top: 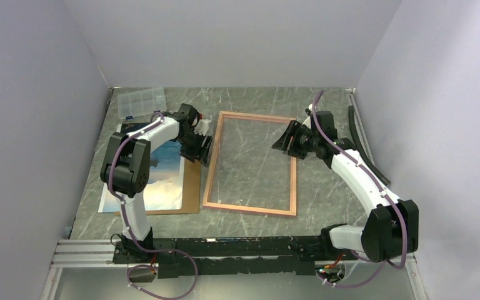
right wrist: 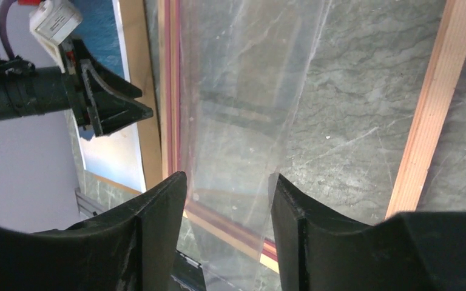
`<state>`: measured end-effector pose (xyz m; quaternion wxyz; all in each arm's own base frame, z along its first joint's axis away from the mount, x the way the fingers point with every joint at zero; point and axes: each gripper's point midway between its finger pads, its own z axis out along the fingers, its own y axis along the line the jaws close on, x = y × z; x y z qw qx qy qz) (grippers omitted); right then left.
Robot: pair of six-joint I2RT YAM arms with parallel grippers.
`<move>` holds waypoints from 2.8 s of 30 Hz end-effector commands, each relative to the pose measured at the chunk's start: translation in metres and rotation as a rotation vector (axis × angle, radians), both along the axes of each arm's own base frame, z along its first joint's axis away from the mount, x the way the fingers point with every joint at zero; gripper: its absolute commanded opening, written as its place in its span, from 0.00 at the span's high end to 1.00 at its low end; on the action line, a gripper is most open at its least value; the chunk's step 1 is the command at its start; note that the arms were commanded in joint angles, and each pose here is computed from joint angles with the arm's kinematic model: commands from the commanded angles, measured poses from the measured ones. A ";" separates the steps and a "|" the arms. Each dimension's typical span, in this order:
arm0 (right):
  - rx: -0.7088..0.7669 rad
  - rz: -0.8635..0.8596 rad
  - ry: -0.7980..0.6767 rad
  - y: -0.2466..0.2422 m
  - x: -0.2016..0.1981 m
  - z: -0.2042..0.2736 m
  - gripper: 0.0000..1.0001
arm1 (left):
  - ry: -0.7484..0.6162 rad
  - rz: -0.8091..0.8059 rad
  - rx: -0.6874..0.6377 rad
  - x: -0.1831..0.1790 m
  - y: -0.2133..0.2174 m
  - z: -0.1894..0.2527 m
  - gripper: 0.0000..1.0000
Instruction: Put the photo into the frame
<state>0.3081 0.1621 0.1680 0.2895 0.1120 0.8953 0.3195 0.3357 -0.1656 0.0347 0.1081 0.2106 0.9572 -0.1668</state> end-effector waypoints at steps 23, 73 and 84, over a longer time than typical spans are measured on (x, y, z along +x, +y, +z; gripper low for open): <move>0.226 -0.047 -0.136 0.022 0.015 0.060 1.00 | -0.055 -0.007 -0.061 0.002 -0.008 -0.002 0.36; 0.234 -0.005 -0.148 0.056 0.004 0.040 1.00 | -0.012 0.005 -0.082 -0.010 -0.009 -0.015 0.49; 0.098 0.011 -0.158 0.042 0.006 0.013 1.00 | -0.007 0.002 -0.076 -0.010 -0.009 -0.017 0.51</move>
